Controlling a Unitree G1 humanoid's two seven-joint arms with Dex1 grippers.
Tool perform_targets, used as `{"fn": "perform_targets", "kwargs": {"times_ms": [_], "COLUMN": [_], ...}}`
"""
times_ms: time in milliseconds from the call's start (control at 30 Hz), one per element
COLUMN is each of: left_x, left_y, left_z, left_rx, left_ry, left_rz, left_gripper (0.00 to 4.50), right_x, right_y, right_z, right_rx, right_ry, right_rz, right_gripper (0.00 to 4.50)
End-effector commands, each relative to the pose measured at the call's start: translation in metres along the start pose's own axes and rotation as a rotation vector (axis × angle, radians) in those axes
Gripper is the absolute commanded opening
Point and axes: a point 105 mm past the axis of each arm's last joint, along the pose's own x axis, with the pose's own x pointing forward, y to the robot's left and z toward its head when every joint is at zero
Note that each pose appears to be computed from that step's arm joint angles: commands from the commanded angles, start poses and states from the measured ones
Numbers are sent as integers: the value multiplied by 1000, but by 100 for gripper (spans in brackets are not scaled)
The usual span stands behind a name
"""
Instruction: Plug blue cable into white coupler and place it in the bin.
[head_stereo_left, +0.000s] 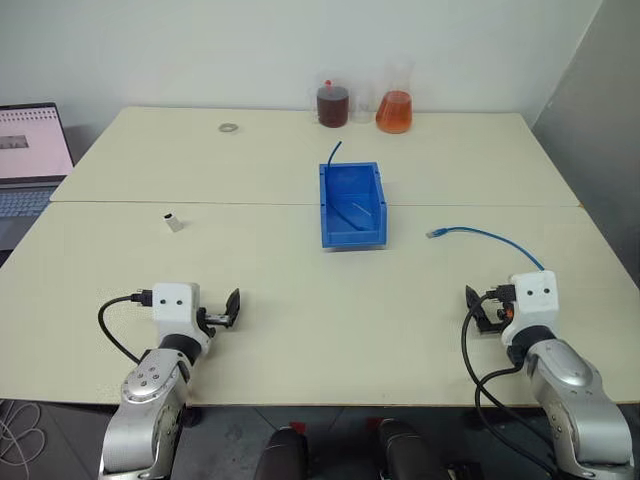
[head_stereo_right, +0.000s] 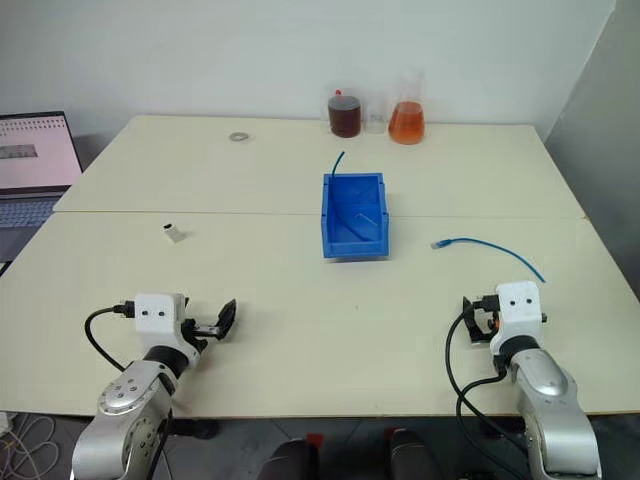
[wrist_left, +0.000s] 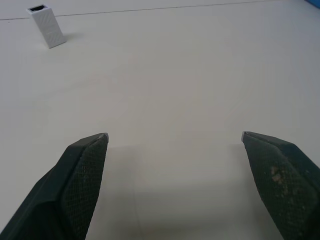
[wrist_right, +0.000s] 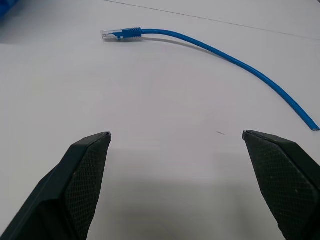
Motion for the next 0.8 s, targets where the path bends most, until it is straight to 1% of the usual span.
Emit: {"fn": "perform_targets", "kwargs": {"times_ms": [33,267,367,467,800], "left_x": [-6,-8,-7,-8,-7], "left_y": [14,31,34,39,40], "left_z": [17,17,18,19,19], "left_rx": [4,-22,-19,-53,-47], "left_ry": [-62,-64,-67,-72,-68], "left_rz": [91,203,219,253,258], "left_gripper": [450,450,450,450,450], "right_x": [-4,-1,0,2,4], "right_y": [-3,-2,-3,-3,1], "right_z": [17,22,23,24,25], "right_rx": [-13,-5,-7,-9,-5], "right_ry": [-77,-99,-101,-108,-114], "right_rz": [-21,-13,-14,-11,-7], "right_gripper": [449,449,449,449,449]}}
